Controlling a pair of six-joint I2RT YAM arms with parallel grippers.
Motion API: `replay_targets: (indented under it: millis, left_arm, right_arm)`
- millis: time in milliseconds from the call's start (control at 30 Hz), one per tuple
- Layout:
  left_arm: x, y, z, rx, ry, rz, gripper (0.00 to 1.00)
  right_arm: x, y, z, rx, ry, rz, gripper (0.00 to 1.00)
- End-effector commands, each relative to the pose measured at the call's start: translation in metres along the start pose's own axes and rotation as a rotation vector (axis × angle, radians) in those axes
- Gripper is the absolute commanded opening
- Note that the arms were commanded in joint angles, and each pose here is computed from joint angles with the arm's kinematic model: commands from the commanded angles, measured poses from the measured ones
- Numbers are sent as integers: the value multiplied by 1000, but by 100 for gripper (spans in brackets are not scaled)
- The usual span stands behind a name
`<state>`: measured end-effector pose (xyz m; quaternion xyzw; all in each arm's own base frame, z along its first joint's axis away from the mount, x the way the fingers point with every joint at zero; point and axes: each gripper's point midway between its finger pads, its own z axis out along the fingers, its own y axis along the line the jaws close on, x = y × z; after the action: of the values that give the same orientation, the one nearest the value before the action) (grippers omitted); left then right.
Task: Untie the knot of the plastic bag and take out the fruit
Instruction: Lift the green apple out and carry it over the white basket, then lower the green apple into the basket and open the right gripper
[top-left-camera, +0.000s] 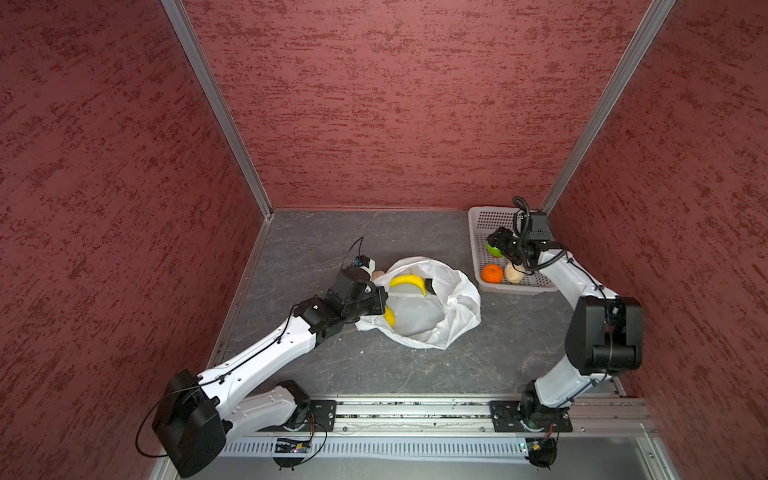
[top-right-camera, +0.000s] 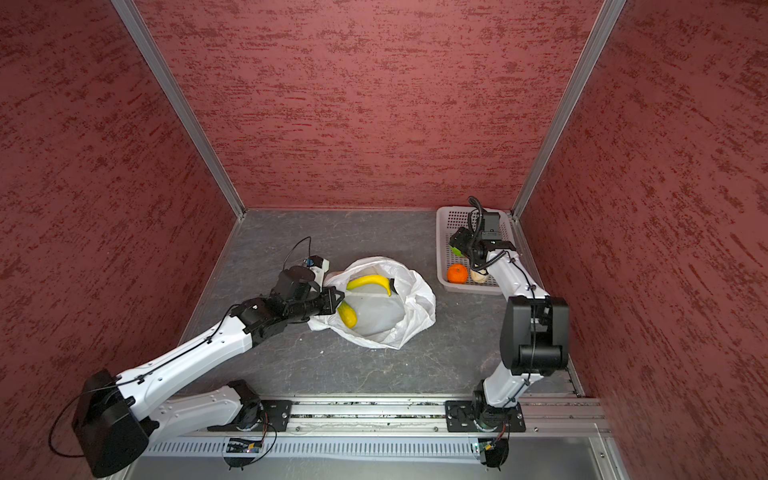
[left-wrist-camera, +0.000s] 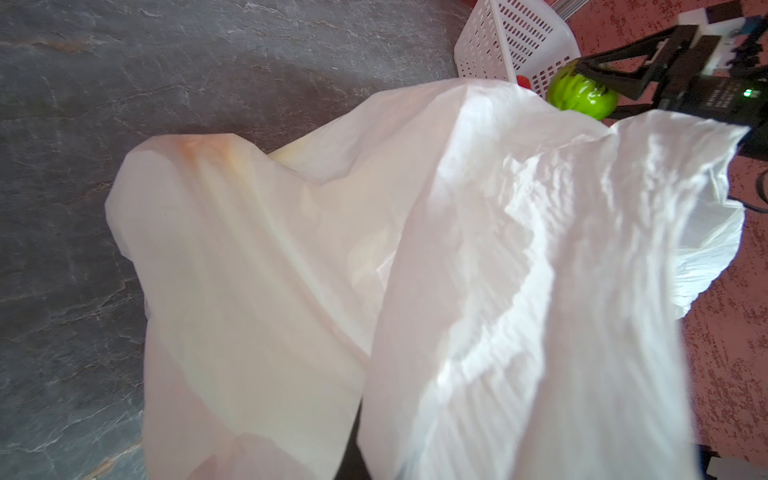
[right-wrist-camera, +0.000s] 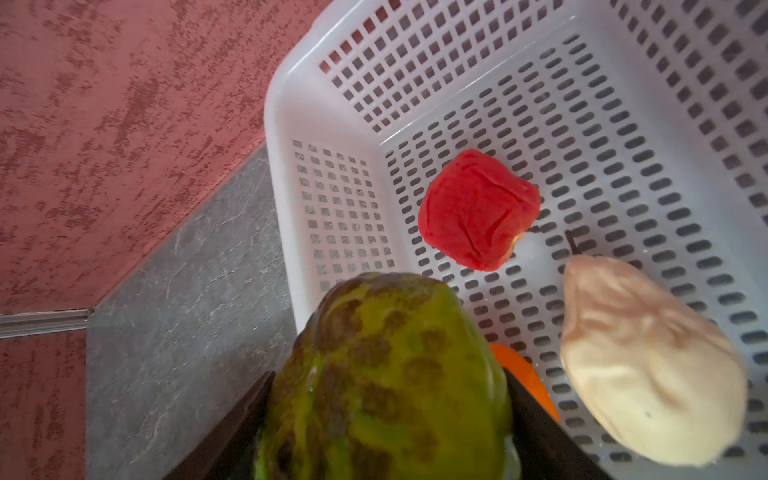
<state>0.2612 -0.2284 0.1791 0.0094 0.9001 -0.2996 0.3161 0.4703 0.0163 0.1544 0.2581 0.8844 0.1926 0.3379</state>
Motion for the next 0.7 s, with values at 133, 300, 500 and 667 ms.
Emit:
replay_targets:
  millis: [133,300,500,667]
  left_arm:
    - [-14,-7,-5,8,-46,13,0]
    - [-13,-6,-5,8,-47,8,0]
    - [-12,-6,-3,11,-45,4,0]
    - [-13,-7,-3,14,-46,7,0]
  right_arm:
    - [-11,1,21,-9,-16,-30,63]
    - [-9,-6,24,25,-8,-35,74]
    - [-9,-7,23,36,-5,-45,80]
    - [-7,-8,22,41,0,-45,93]
